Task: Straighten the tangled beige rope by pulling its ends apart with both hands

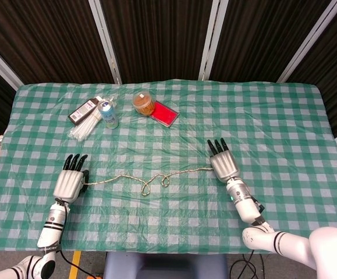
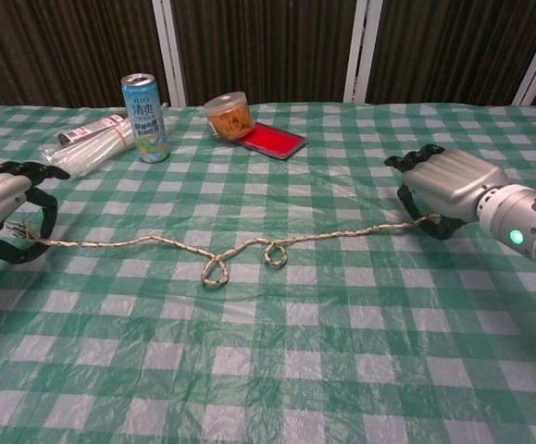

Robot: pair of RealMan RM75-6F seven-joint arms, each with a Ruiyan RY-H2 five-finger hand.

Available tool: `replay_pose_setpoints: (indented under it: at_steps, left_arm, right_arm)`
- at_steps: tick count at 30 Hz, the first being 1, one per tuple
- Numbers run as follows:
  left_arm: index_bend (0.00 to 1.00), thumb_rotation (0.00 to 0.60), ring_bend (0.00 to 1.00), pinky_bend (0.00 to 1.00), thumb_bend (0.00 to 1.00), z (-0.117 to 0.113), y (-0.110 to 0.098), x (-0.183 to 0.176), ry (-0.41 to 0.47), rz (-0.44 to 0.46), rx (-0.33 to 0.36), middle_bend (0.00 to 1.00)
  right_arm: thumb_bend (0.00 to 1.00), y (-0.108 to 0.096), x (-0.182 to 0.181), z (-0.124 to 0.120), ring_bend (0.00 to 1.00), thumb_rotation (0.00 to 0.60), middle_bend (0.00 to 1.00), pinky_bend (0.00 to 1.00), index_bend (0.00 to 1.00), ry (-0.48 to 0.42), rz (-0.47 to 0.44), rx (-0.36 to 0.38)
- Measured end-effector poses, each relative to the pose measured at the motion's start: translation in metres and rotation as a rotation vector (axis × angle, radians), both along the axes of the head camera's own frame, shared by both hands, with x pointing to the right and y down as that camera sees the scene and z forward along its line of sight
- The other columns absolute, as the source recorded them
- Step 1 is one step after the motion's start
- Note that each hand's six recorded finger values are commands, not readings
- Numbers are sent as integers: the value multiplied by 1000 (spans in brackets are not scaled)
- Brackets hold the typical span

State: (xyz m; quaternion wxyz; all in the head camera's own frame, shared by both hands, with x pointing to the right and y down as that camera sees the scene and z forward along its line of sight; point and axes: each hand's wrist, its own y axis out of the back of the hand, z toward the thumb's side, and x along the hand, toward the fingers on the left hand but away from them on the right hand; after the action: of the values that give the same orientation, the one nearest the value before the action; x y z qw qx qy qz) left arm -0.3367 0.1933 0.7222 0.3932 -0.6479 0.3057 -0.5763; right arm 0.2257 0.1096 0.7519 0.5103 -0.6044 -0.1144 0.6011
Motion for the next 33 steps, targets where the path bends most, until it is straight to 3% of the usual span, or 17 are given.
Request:
replay_pose_setpoints:
  at_steps: [11, 21, 33]
  left_arm:
    - [666, 600, 0, 70, 398, -2, -5, -6, -15, -10, 10, 90]
    - [667, 600, 0, 70, 399, -12, -17, -38, -69, -48, 38, 90]
    - [667, 600, 0, 70, 400, -11, -10, -63, -103, -76, 18, 90]
  right_arm:
    - [518, -5, 11, -9, 0, 600, 44, 0, 767, 2, 18, 16]
    - [518, -27, 73, -42, 0, 600, 53, 0, 775, 26, 117, 70]
    - [518, -21, 144, -68, 0, 600, 53, 0, 775, 49, 209, 74]
